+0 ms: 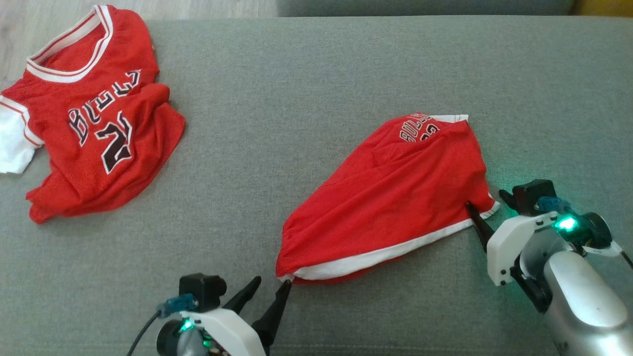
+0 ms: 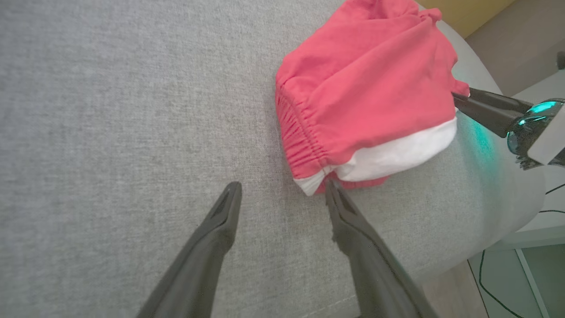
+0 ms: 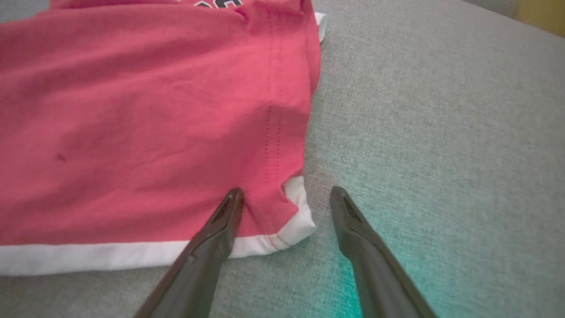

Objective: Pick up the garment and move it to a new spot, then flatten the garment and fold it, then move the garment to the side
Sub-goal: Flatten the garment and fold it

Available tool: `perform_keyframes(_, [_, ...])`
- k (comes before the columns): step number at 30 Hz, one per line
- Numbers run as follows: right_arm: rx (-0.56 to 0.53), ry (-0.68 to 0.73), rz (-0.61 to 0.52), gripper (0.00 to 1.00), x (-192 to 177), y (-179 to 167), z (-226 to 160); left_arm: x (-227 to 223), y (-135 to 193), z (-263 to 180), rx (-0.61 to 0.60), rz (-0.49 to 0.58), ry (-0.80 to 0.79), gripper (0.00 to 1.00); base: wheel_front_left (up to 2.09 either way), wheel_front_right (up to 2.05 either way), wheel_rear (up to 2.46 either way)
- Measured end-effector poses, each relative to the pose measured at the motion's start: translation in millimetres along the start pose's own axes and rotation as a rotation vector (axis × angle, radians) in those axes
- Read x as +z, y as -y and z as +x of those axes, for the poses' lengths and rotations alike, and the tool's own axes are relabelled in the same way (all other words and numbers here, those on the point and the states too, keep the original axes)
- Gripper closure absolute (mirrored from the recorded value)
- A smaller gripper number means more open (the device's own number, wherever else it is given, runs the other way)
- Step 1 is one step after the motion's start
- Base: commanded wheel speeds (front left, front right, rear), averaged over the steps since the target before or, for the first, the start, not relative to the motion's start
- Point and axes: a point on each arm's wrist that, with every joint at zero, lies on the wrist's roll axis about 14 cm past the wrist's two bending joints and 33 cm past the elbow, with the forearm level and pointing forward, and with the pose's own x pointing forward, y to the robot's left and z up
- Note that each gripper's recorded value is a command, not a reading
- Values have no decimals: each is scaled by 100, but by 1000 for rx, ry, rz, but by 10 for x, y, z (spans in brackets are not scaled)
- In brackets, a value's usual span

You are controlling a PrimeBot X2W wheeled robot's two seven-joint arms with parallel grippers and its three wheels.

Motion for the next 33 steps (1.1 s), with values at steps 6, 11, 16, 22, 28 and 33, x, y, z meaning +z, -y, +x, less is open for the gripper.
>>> perform_keyframes(6, [6, -3, 17, 22, -23, 2, -19, -51, 69, 18, -26, -18, -16, 0, 0, 0, 0])
perform_keyframes(11, [6, -5, 20, 20, -36, 9, -24, -57, 54, 64, -27, -33, -21, 0, 0, 0, 0])
perform_keyframes(16, [5, -4, 22, 33, -24, 24, -18, -154, 8, 99, -17, -67, -51, 0, 0, 0, 0])
perform_keyframes(22, [0, -5, 28, 37, -40, 51, -20, -92, 5, 214, -27, -75, -34, 0, 0, 0, 0])
perform_keyframes(28, [-12, -6, 37, 45, -61, 94, -46, -96, 38, 286, -47, -75, -43, 0, 0, 0, 0])
perform_keyframes(33, [-18, -2, 48, 100, -61, 114, -73, -132, 111, 312, -73, -58, -59, 100, 0, 0, 0])
